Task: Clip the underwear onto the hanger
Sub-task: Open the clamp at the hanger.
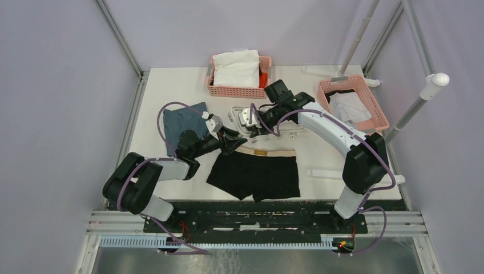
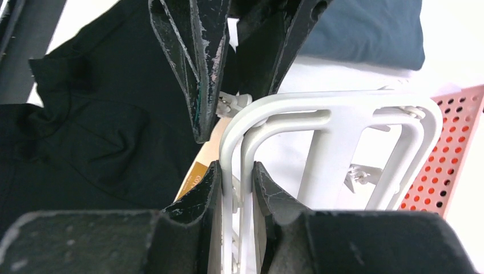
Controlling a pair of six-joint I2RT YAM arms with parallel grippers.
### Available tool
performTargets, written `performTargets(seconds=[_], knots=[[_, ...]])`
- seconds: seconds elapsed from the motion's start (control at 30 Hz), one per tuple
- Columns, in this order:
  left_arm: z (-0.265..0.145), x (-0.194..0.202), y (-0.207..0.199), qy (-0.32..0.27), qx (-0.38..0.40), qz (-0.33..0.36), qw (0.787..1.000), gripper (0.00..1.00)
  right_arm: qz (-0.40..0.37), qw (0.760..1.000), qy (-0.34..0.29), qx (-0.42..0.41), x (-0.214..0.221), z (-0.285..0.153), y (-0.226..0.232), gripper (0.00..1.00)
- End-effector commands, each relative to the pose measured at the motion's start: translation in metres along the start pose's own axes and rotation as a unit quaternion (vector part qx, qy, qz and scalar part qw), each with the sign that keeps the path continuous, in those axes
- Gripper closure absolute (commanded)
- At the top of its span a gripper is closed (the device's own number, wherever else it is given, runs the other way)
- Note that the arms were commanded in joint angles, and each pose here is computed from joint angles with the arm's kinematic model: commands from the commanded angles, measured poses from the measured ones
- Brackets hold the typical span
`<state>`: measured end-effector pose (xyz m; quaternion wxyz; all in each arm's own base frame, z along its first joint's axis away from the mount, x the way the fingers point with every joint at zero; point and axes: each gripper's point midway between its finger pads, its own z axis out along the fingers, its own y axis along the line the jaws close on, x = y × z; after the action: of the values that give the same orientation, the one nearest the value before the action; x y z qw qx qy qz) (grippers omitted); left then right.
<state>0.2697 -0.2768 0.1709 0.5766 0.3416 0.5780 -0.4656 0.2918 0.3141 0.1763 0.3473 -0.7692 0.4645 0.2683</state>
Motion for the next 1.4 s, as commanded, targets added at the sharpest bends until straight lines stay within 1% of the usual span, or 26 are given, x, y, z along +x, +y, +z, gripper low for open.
performTargets(seconds=[0.0, 0.13, 0.23, 0.33, 0.5, 0.53, 0.6, 0.7, 0.73, 0.87, 1.0, 1.07, 1.2, 1.3, 1.37], knots=[[-0.002, 0.003, 0.033, 0.026, -0.103, -0.009, 0.994, 0.97, -0.009, 0.996, -0.005, 0.087, -0.017, -0.016, -0.040, 1.00], [-0.004, 0.002, 0.042, 0.033, -0.141, -0.013, 0.989, 0.97, 0.012, 0.995, 0.006, 0.101, -0.010, -0.012, -0.045, 0.97], [-0.004, 0.002, 0.053, 0.036, -0.174, -0.032, 0.984, 0.97, 0.024, 0.993, 0.011, 0.114, -0.006, -0.011, -0.050, 0.97], [-0.003, 0.002, 0.060, 0.035, -0.196, -0.057, 0.978, 0.97, 0.036, 0.991, 0.014, 0.132, -0.003, -0.008, -0.057, 0.92], [-0.006, 0.001, 0.066, 0.027, -0.223, -0.078, 0.971, 0.97, 0.055, 0.987, 0.007, 0.151, 0.002, 0.000, -0.064, 0.85], [-0.009, 0.001, 0.068, 0.022, -0.236, -0.084, 0.968, 0.97, 0.056, 0.987, 0.002, 0.152, 0.001, 0.002, -0.064, 0.84], [-0.017, 0.001, 0.079, 0.008, -0.283, -0.108, 0.953, 0.97, 0.060, 0.986, -0.009, 0.158, -0.002, 0.002, -0.065, 0.80], [-0.023, 0.003, 0.085, 0.014, -0.312, -0.118, 0.943, 0.97, 0.064, 0.984, -0.021, 0.163, -0.006, 0.001, -0.065, 0.77], [-0.024, 0.004, 0.086, 0.014, -0.316, -0.120, 0.941, 0.97, 0.065, 0.984, -0.026, 0.163, -0.009, 0.000, -0.065, 0.77], [-0.024, 0.005, 0.087, 0.012, -0.327, -0.130, 0.936, 0.97, 0.073, 0.981, -0.048, 0.171, -0.018, -0.003, -0.063, 0.67], [-0.024, 0.011, 0.089, 0.023, -0.335, -0.138, 0.932, 0.97, 0.080, 0.977, -0.050, 0.191, -0.017, -0.007, -0.065, 0.62], [-0.024, 0.013, 0.088, 0.027, -0.333, -0.138, 0.932, 0.97, 0.088, 0.974, -0.049, 0.202, -0.016, -0.008, -0.066, 0.57], [-0.022, 0.018, 0.084, 0.037, -0.327, -0.135, 0.934, 0.97, 0.102, 0.967, -0.054, 0.227, -0.016, -0.014, -0.068, 0.54], [-0.021, 0.023, 0.082, 0.046, -0.325, -0.140, 0.934, 0.97, 0.158, 0.952, -0.074, 0.253, -0.021, -0.023, -0.065, 0.51], [-0.019, 0.028, 0.080, 0.056, -0.322, -0.147, 0.933, 0.97, 0.205, 0.934, -0.099, 0.275, -0.022, -0.026, -0.059, 0.51]])
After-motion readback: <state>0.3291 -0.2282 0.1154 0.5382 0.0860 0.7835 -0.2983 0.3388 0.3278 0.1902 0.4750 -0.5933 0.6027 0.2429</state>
